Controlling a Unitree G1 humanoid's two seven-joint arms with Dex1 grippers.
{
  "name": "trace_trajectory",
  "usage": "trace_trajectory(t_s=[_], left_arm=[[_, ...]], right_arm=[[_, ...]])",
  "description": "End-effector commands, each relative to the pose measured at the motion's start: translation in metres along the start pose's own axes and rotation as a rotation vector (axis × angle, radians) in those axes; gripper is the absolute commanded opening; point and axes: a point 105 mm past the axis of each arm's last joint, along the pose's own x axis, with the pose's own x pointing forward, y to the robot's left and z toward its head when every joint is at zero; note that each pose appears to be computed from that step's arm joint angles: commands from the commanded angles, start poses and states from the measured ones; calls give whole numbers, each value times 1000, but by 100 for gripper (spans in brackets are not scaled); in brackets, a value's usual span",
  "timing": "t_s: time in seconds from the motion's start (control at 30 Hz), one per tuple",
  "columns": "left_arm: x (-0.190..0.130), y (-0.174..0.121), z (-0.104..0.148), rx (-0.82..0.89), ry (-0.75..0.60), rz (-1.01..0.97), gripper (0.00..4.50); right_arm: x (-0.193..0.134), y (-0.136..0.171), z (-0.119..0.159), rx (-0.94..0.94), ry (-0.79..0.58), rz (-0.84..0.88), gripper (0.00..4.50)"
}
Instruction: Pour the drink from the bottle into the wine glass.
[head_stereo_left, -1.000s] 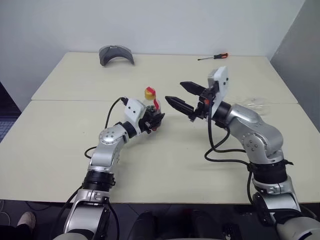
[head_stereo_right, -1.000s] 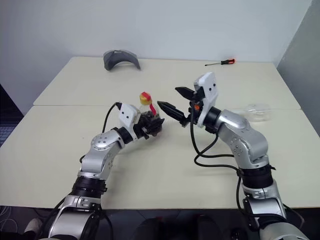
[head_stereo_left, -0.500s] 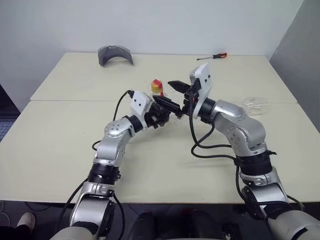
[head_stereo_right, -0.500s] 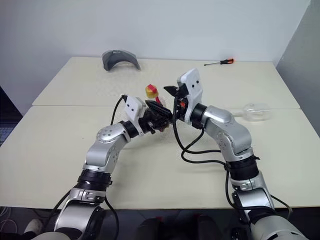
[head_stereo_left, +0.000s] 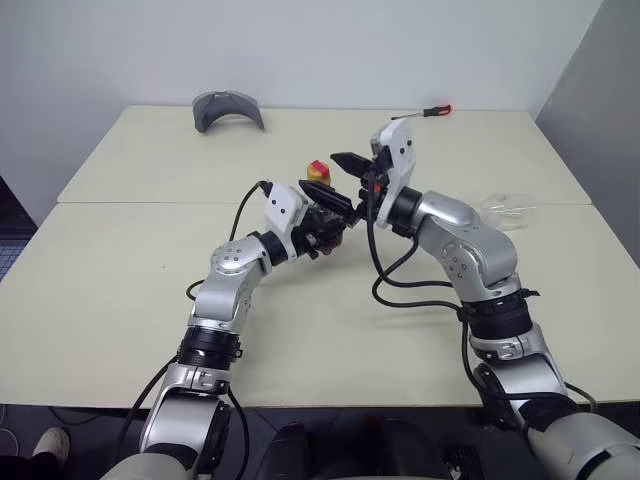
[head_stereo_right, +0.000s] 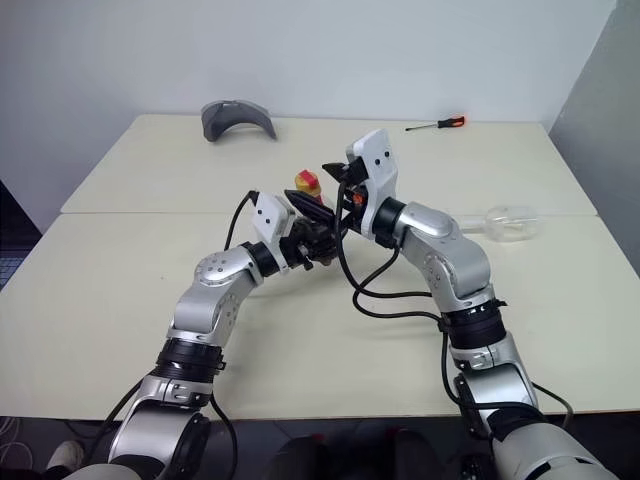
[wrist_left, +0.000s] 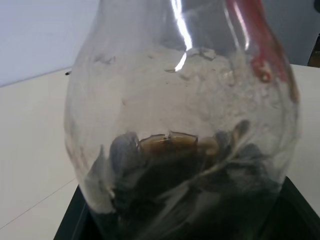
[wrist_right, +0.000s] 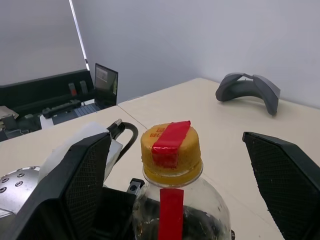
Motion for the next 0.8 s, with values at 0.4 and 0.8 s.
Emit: trace_trajectory(t_s=[0.4, 0.8], left_arm=[[-6, 7, 20, 51, -56, 21, 232], [-62, 58, -2, 120, 56, 77, 232]], right_arm=[[-6, -2, 21, -42, -62, -9, 450], [-76, 29, 3, -54, -9, 168, 450]])
